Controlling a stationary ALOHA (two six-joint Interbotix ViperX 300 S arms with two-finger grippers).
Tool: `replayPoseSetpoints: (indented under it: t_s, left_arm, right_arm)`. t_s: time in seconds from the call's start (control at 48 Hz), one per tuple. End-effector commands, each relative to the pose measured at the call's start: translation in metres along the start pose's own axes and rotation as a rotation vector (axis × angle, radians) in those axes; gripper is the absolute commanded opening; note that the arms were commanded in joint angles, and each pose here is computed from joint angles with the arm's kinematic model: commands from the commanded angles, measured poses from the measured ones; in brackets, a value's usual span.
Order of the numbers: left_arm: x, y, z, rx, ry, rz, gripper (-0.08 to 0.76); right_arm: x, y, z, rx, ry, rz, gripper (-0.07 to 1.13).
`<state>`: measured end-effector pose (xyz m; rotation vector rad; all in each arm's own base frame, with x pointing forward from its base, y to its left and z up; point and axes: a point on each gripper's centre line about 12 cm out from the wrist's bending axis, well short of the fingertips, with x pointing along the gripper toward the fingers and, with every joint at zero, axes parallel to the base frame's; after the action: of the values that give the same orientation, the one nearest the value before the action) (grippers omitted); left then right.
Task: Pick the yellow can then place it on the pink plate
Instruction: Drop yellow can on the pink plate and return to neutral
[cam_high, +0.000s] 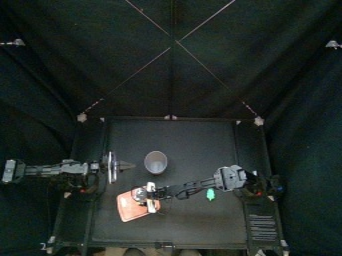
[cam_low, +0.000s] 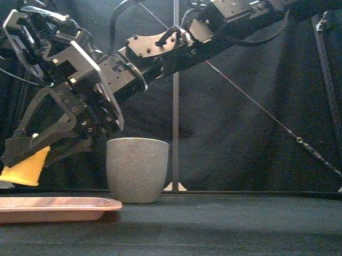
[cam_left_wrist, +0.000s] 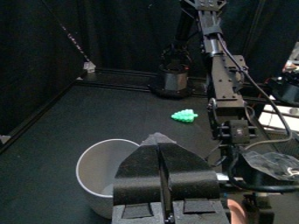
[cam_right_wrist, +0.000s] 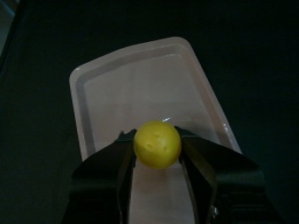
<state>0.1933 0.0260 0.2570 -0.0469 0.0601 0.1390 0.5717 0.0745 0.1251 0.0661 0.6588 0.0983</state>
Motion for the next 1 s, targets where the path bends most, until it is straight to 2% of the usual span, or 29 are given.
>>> replayPoseSetpoints:
  t_s: [0.021,0.229,0.5,0.875,1.0]
  left_arm:
    - [0.001,0.000,0.004,0.003,-0.009,0.002,-0.031]
    - [0.001,0.001,0.001,0.003,-0.002,0.003,-0.031]
    - [0.000,0.001,-0.002,0.001,0.004,0.003,-0.031]
    - [0.000,-0.001,-0.002,-0.003,0.006,-0.004,-0.031]
    - [0.000,-0.001,-0.002,-0.003,0.006,-0.005,-0.031]
  right_arm:
    - [-0.007,0.003,0.022,0.004,-0.046,0.006,0.72]
    - [0.002,-0.002,0.013,0.023,-0.025,0.002,0.80]
    - [-0.002,0.000,0.020,0.013,-0.041,0.004,0.91]
    - [-0.026,-0.001,0.041,-0.028,-0.125,-0.002,0.92]
    - [-0.048,-0.005,0.054,-0.027,-0.196,-0.007,0.92]
